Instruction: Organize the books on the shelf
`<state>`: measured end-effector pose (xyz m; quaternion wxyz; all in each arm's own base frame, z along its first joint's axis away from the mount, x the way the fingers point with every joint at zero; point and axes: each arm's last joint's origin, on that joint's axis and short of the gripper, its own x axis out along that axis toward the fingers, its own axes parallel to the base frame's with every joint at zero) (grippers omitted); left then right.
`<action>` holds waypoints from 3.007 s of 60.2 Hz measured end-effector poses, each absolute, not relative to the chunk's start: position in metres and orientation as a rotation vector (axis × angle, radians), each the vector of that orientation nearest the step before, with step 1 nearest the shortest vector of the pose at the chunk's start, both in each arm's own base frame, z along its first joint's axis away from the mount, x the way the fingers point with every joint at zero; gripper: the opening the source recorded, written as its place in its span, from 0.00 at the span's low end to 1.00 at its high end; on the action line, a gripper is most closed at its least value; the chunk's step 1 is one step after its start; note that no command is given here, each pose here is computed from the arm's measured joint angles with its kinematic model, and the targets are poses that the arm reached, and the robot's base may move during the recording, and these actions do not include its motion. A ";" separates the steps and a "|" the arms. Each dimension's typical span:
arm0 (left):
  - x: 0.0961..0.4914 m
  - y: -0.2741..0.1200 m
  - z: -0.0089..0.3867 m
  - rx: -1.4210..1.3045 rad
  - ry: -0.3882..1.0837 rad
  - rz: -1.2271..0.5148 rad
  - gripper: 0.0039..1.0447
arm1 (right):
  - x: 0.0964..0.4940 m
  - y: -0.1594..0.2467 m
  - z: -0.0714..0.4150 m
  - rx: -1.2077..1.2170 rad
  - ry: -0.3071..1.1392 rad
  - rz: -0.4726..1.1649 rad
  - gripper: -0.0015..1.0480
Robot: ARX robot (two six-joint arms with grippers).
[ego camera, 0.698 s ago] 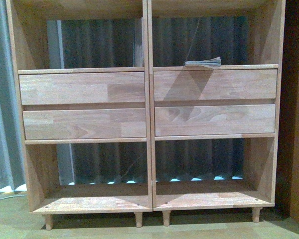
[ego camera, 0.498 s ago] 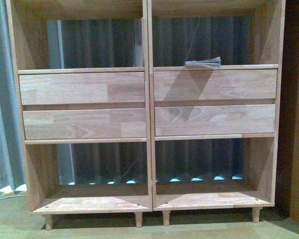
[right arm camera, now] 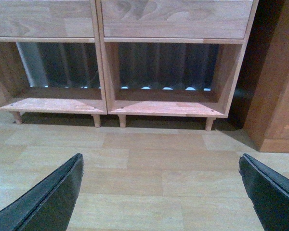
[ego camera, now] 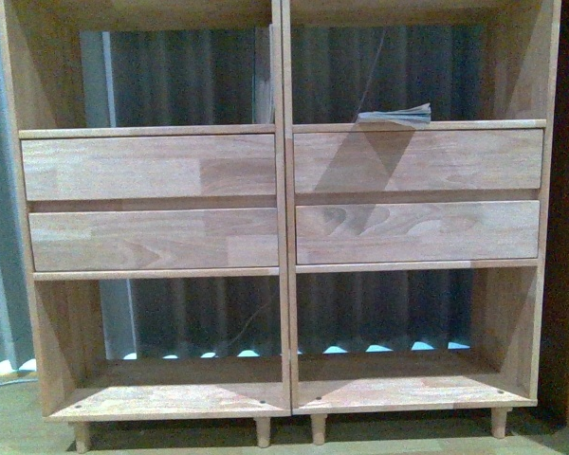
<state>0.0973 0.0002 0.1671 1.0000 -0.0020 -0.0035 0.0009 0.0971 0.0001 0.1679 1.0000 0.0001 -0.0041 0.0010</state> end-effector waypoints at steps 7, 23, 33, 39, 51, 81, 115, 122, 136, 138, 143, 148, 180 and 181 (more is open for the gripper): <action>0.097 0.000 0.167 -0.004 -0.007 0.002 0.93 | 0.097 0.000 0.168 0.000 -0.008 0.002 0.93; 0.097 0.000 0.167 -0.004 -0.007 0.002 0.93 | 0.097 0.000 0.168 0.000 -0.008 0.002 0.93; 0.097 0.000 0.167 -0.004 -0.007 0.003 0.93 | 0.097 0.000 0.168 0.000 -0.008 0.002 0.93; 0.097 0.000 0.167 -0.004 -0.007 0.002 0.93 | 0.097 0.000 0.168 0.000 -0.008 0.002 0.93; 0.097 0.000 0.167 -0.004 -0.007 0.002 0.93 | 0.097 0.000 0.168 0.000 -0.008 0.002 0.93; 0.097 0.000 0.167 -0.004 -0.007 0.002 0.93 | 0.097 0.000 0.168 0.000 -0.008 0.001 0.93; 0.097 0.000 0.167 -0.004 -0.007 0.002 0.93 | 0.097 0.000 0.168 0.000 -0.008 0.002 0.93; 0.097 0.000 0.167 -0.004 -0.007 0.002 0.93 | 0.097 0.000 0.168 0.000 -0.008 0.001 0.93; 0.097 0.000 0.167 -0.004 -0.007 0.002 0.93 | 0.097 0.000 0.168 0.000 -0.008 0.001 0.93; 0.097 0.000 0.167 -0.004 -0.007 0.002 0.93 | 0.097 0.000 0.168 0.000 -0.008 0.001 0.93; 0.097 0.000 0.167 -0.004 -0.007 0.003 0.93 | 0.098 0.000 0.168 0.058 0.062 0.091 0.93; 0.097 0.000 0.167 -0.004 -0.007 0.002 0.93 | 0.107 0.001 0.188 0.315 0.184 0.293 0.93; 0.097 0.000 0.167 -0.004 -0.007 0.002 0.93 | 0.219 0.037 0.245 1.006 0.139 0.225 0.93; 0.097 0.000 0.167 -0.004 -0.007 0.002 0.93 | 0.220 0.038 0.245 1.016 0.139 0.225 0.93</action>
